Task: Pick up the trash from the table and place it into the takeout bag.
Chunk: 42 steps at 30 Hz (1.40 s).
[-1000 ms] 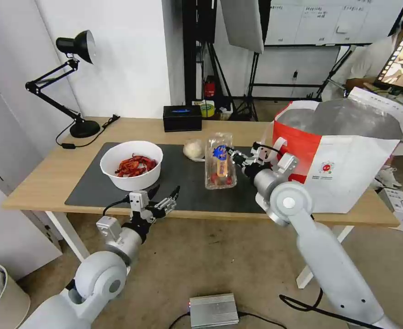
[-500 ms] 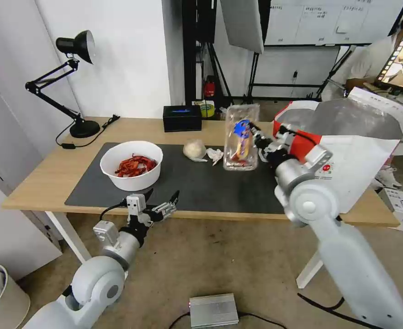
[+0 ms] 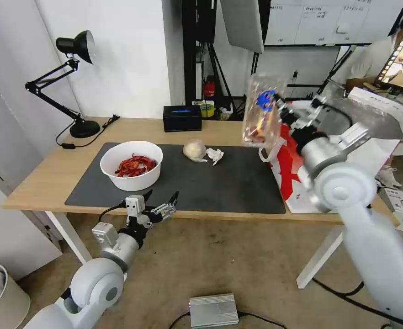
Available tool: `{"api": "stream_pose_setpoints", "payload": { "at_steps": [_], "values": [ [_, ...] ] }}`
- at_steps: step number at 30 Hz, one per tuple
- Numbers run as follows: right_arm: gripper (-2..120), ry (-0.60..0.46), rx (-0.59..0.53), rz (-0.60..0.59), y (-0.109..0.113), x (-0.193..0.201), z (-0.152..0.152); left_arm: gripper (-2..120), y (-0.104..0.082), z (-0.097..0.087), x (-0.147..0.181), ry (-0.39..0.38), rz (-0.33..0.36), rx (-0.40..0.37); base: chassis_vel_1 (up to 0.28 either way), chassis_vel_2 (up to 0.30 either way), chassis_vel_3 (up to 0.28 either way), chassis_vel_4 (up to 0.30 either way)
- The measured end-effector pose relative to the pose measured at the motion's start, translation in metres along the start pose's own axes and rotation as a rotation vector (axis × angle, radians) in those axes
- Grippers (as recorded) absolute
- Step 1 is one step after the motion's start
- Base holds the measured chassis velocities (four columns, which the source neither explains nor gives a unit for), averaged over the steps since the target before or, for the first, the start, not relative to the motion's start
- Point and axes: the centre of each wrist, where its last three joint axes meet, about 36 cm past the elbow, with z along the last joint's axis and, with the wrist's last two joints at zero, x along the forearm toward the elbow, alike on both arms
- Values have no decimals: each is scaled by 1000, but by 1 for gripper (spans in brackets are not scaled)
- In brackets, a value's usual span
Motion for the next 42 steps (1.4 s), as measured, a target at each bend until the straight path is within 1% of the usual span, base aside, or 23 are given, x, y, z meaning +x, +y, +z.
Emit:
{"api": "stream_pose_setpoints", "payload": {
  "at_steps": [10, 12, 13, 15, 18, 21, 22, 24, 28, 33, 42],
  "values": [
    [0, -47, 16, 53, -13, -14, -25, 100, -2, 3, -1, 1, -3, 16, 0, 0, 0, 0],
    [0, -69, 23, 86, -23, -19, -36, 100, -2, 4, -1, 2, -5, 17, 0, 0, 0, 0],
    [0, -69, 23, 86, -23, -19, -36, 100, -2, 4, -1, 2, -5, 17, 0, 0, 0, 0],
    [0, -95, 34, 118, -33, -18, -39, 100, -1, 4, -1, 2, -6, 16, 0, 0, 0, 0],
    [0, -109, 49, 138, -38, -16, -39, 100, -1, 4, -1, 2, -6, 16, 0, 0, 0, 0],
    [0, -124, 94, 173, -46, -12, -34, 100, -2, 5, 0, 3, -5, 18, 0, 0, 0, 0],
    [0, -124, 94, 173, -46, -12, -34, 100, -2, 5, 0, 3, -5, 18, 0, 0, 0, 0],
    [0, -134, 132, 209, -52, -10, -31, 100, -3, 5, 0, 3, -3, 20, 0, 0, 0, 0],
    [0, -135, 152, 242, -56, -9, -28, 100, -3, 5, 1, 2, -2, 21, 0, 0, 0, 0],
    [0, -132, 151, 265, -59, -7, -25, 100, -4, 5, 1, 2, 0, 22, 0, 0, 0, 0],
    [0, -111, 112, 273, -61, -5, -20, 100, -5, 5, 2, 2, 2, 23, 0, 0, 0, 0]
  ]
}}
